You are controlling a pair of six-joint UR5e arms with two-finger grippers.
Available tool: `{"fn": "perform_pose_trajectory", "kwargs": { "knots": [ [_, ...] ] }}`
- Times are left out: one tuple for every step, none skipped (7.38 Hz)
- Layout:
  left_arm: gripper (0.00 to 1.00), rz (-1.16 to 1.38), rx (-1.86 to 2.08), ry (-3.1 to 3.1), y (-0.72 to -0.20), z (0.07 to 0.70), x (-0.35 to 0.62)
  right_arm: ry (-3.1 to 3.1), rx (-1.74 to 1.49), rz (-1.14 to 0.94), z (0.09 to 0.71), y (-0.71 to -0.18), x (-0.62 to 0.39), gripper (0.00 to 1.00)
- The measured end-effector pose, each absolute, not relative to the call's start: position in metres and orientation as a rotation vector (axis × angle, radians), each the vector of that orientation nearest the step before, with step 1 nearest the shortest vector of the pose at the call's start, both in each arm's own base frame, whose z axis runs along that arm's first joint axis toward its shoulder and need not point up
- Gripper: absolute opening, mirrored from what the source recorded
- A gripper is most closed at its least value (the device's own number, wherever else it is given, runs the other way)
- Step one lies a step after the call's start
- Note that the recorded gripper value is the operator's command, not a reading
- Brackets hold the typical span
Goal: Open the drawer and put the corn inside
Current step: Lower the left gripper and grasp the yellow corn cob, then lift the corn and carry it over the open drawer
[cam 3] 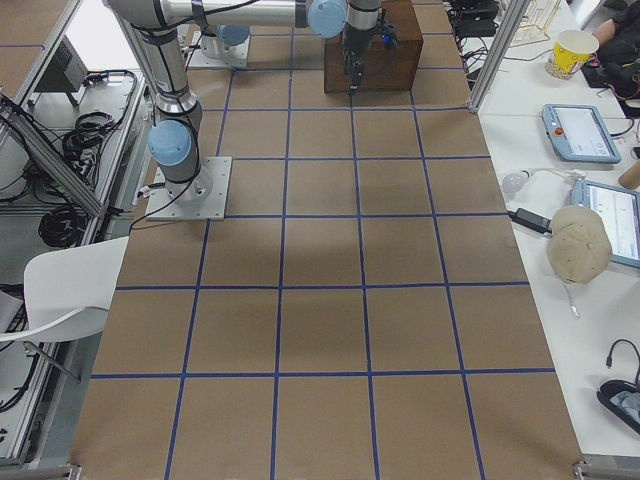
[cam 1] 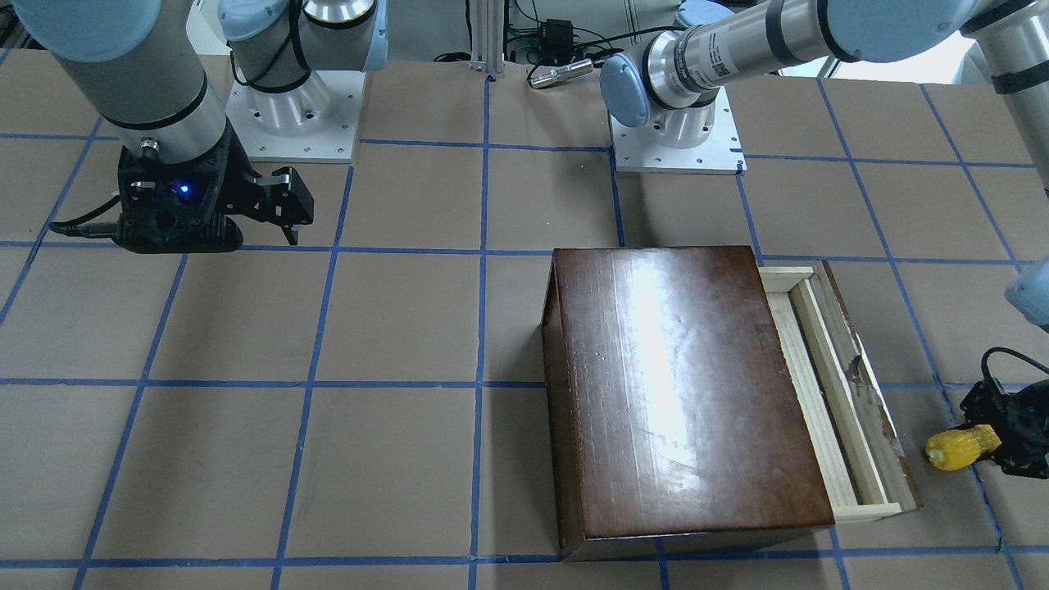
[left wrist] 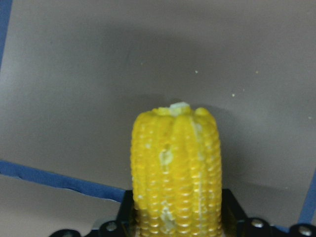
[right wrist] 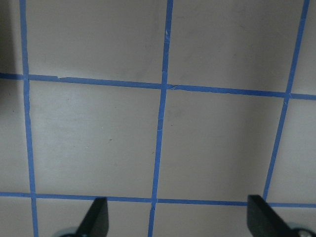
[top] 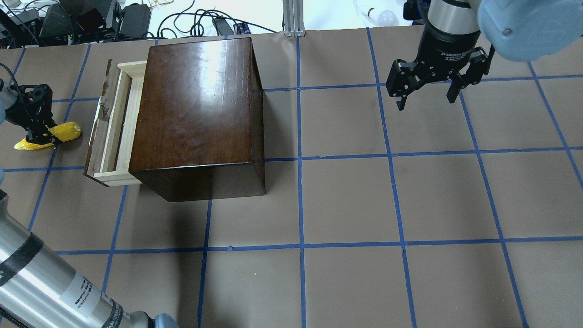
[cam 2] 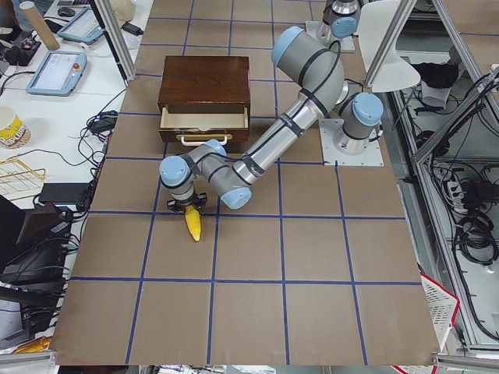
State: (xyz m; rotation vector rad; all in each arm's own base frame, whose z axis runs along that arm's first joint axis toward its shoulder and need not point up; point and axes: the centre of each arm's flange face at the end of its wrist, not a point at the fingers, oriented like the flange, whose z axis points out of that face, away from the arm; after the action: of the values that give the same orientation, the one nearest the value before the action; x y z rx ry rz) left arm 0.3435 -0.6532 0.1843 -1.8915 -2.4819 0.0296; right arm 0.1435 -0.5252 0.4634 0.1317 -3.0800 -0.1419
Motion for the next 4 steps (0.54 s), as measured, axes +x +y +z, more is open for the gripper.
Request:
{"fn": "perform_pose_trajectory", "kwargs": {
  "knots": [
    [0.0,0.026,-1.888,-2.486,-0.653,0.185,0.344,-3.08,0.132,-0.142,0.463,-0.525,0.144,1.0],
    [0.0,0.025,-1.886,-2.49,-0.653,0.186,0.344,-3.08,0.132,-0.142,0.463,-0.525,0.144,1.0],
    [0.0,0.028,-1.89,-2.496,-0.654,0.193,0.341,-3.08,0.132,-0.142,0.463,-0.525,0.143,1.0],
    [0.0,0.03,-1.906,-2.503,-0.656,0.206,0.336,-3.08,0.131,-0.142,0.463,-0.525,0.143,1.0]
  ]
}}
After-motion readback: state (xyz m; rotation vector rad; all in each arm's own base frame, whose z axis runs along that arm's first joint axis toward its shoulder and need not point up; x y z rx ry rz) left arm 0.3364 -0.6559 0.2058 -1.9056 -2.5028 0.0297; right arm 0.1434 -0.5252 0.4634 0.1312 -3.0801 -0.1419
